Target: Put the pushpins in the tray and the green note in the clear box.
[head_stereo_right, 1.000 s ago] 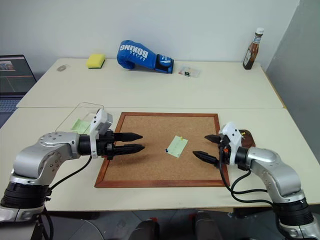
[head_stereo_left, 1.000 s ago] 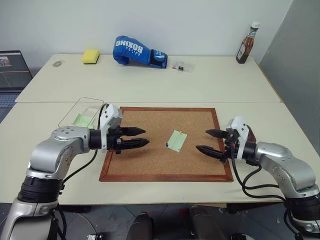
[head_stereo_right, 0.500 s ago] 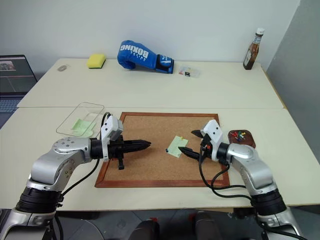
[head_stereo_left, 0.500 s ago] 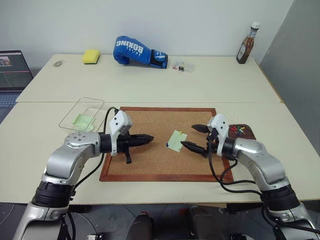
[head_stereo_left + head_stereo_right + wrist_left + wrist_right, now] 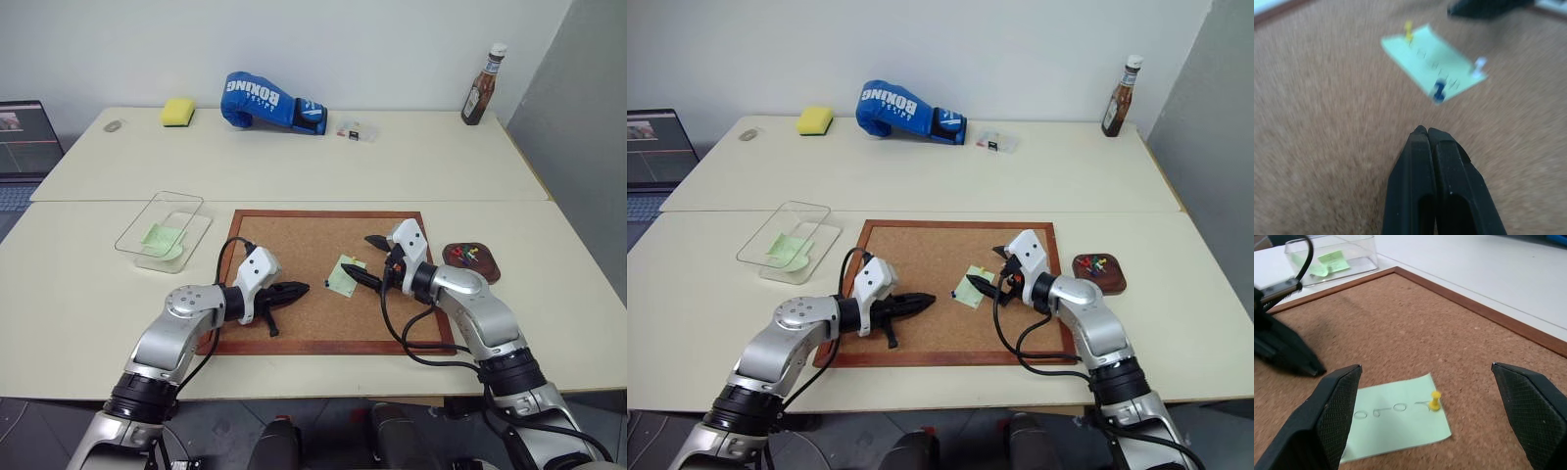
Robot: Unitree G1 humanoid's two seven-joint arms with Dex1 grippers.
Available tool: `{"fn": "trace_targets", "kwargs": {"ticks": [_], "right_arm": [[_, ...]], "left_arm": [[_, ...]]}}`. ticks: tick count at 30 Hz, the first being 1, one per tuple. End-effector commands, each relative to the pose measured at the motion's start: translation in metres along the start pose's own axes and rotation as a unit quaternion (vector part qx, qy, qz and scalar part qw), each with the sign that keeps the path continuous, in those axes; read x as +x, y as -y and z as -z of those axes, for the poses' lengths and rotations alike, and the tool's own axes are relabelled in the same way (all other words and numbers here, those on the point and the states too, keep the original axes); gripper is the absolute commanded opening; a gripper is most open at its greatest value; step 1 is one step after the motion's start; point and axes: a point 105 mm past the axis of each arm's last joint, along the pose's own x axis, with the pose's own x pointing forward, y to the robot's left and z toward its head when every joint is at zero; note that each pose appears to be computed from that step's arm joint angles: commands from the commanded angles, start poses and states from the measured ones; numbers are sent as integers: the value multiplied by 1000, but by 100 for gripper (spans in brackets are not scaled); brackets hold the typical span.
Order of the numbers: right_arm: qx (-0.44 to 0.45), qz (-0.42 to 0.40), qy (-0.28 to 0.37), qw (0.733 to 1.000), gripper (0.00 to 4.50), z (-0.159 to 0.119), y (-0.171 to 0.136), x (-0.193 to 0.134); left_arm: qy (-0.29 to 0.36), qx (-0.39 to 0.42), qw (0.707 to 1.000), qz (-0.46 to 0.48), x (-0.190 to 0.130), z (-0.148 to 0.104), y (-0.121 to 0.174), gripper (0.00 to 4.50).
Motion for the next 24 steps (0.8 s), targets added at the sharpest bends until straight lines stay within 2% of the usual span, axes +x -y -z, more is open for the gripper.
{"fn": "trace_targets", "kwargs": {"ticks": [1, 13, 15, 16, 24], "right_arm": [[-25, 0, 22, 999, 450, -11, 1, 6], [-15, 20, 25, 999, 450, -1, 7, 17], [-30, 30, 13, 999, 414, 4, 10, 18], [-30, 32, 13, 999, 413, 5, 11, 19], [-31, 33, 26, 999, 233, 1, 13, 24]], "left_arm": [[-30, 5, 1000, -1, 3, 16, 2, 6], [-33, 15, 999, 2, 1, 17, 0, 6], [-32, 15, 999, 1, 1, 16, -1, 0], [-32, 15, 999, 0, 0, 16, -1, 0], [-30, 7, 1000, -8, -1, 13, -3, 0]]}}
